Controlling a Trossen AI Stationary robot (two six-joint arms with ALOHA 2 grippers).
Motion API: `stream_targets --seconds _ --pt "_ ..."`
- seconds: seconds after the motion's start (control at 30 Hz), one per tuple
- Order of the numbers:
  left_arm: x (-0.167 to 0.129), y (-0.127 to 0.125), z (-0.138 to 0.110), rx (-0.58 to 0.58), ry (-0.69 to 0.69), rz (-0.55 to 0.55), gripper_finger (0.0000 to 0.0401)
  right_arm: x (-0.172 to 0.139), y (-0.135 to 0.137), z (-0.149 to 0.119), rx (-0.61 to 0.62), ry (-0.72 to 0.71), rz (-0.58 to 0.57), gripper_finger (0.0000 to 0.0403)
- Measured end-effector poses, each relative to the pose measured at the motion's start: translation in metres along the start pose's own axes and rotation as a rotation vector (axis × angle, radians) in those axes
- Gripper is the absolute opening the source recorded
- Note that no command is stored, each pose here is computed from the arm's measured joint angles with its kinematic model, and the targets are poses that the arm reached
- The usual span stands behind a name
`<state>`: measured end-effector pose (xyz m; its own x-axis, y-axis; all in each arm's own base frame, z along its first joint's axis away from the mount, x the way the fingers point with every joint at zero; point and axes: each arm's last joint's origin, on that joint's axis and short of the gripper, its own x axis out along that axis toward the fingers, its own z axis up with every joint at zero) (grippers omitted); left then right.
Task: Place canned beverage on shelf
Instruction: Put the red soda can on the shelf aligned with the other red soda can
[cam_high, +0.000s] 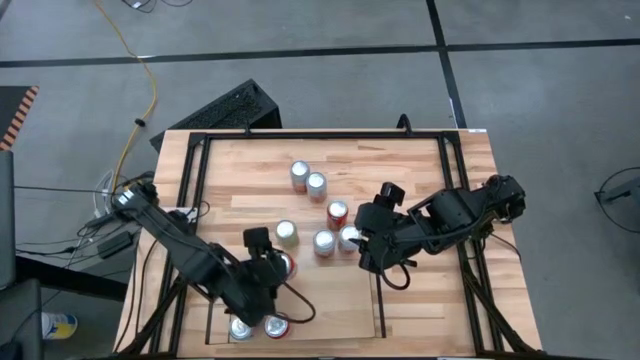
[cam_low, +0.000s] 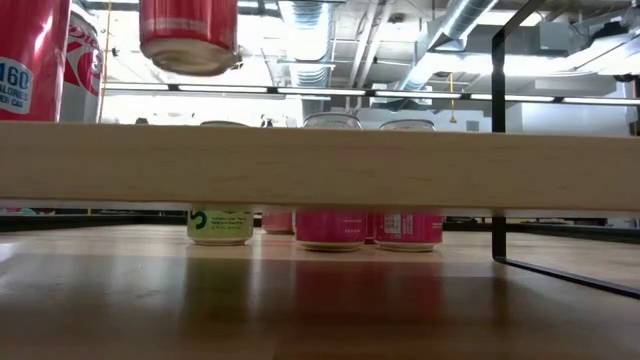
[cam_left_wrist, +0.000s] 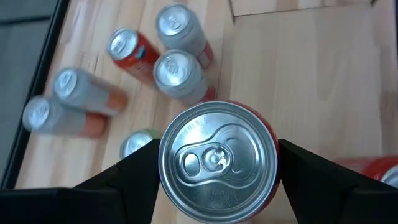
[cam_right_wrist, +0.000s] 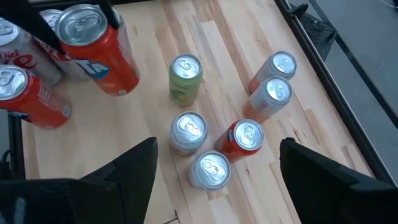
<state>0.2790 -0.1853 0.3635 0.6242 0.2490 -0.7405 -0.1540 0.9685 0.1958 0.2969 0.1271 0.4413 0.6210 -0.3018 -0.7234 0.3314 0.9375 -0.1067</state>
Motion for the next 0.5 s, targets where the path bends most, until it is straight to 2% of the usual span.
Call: stream_targets --seconds 0.23,0.5 --pt "-0.001 -0.013 -0.008 -0.116 0.008 -0.017 0.0262 -0.002 0.003 -0.002 -0.032 -0.002 0.010 0.0310" --pt "0.012 -0.022 -0.021 -0.145 0.027 -0.040 0.0262 -0.002 0.003 -0.002 -0.031 -0.003 0.010 0.0310"
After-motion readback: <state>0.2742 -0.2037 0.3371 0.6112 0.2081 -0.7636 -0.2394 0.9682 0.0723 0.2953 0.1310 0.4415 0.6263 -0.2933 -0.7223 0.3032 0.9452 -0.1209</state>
